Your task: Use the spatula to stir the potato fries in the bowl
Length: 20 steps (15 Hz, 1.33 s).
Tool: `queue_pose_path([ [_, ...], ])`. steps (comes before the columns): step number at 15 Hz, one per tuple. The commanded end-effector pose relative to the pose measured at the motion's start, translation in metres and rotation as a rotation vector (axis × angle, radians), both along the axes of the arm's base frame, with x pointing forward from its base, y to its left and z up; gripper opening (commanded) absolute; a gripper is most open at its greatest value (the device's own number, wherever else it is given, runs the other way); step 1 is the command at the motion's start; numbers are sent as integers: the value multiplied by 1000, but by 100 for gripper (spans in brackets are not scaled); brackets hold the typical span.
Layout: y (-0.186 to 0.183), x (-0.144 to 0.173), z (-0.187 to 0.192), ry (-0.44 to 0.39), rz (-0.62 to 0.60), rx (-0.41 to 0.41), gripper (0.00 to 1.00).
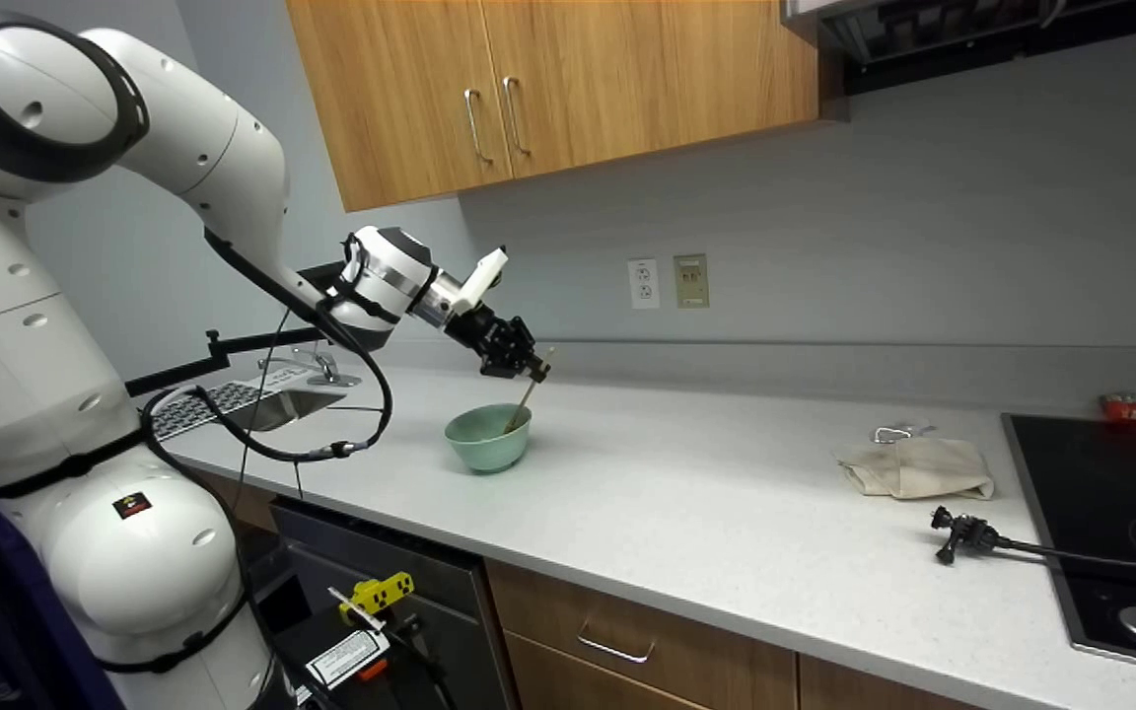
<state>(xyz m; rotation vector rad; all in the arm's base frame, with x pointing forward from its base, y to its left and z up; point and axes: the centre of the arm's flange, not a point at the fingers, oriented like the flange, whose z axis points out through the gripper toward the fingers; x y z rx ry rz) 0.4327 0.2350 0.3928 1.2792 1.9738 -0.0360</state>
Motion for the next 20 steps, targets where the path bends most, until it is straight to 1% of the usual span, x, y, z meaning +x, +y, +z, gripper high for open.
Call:
queue_pose_path([
  [1,11,-4,5,26,-12,48,4],
  [4,16,-10,-9,79,-42,75,4],
  [8,15,-14,-30,118,-58,49,4],
  [12,7,-6,-34,99,-65,9,4],
  [13,-4,-6,-22,93,-68,8,4],
  [16,-3,-1,-15,67,-82,24,4],
  [20,1,0,-3,42,-69,39,4],
])
